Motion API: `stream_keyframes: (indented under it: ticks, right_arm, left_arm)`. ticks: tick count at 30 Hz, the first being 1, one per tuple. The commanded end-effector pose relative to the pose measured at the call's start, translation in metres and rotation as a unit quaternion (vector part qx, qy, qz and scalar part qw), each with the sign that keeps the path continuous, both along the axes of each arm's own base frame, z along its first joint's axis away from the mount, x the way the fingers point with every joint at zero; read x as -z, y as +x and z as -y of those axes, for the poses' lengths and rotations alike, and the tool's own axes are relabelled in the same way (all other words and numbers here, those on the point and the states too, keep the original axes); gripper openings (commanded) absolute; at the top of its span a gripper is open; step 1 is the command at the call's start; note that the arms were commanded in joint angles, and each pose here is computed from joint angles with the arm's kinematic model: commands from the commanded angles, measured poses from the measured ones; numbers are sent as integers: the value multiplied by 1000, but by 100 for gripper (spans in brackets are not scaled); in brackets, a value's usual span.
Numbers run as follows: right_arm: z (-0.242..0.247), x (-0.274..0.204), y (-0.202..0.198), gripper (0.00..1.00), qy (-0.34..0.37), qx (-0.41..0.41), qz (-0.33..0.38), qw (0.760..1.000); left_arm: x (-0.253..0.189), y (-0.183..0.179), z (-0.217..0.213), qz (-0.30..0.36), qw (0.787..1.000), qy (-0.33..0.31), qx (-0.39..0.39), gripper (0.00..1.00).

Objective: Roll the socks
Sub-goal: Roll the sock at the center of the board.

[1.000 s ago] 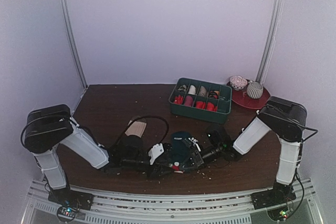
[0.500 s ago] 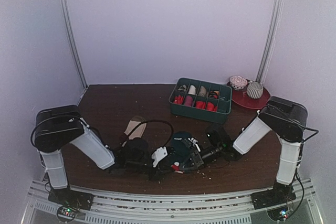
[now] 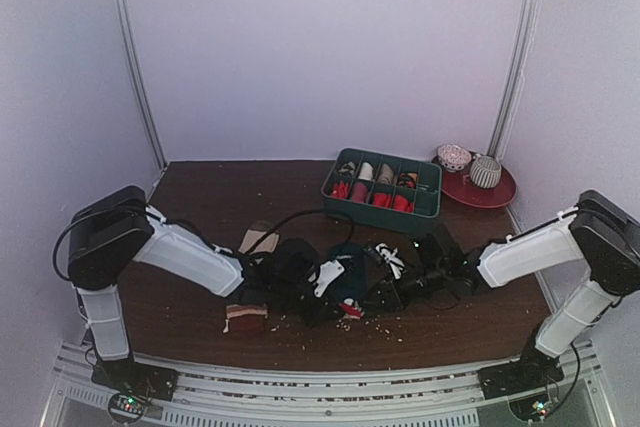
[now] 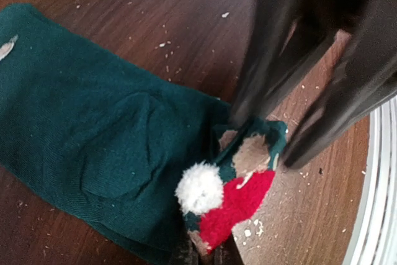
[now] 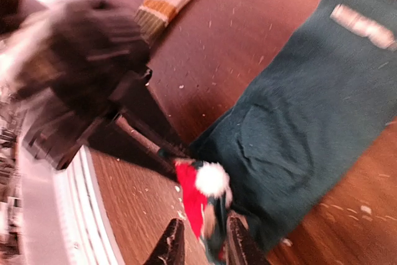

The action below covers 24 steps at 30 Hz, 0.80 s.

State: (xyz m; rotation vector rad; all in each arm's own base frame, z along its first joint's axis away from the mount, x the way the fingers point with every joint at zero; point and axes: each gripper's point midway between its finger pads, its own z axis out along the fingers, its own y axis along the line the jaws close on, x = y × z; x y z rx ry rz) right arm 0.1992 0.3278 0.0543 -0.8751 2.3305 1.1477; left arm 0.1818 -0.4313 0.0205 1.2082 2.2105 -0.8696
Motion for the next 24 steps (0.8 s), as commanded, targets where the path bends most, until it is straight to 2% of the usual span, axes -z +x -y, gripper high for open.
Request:
stream_keyframes:
  ticks: [1, 6, 13, 18, 24]
  right_arm:
    - [21, -5, 5, 27, -30, 0, 125, 992]
    - [15, -12, -18, 32, -15, -85, 223, 971]
    - [2, -19, -22, 34, -30, -138, 325, 935]
    - [-6, -9, -20, 37, -51, -168, 338, 925]
    - [-13, 12, -26, 38, -57, -192, 310, 929]
  left_arm:
    - [59, -36, -54, -144, 981, 127, -16, 0]
    - [57, -49, -52, -203, 973, 109, -1, 0]
    - [68, -53, -62, -225, 966, 128, 1, 0]
    - [73, -51, -66, -227, 964, 138, 1, 0]
    - [76, -50, -70, -227, 963, 143, -3, 0]
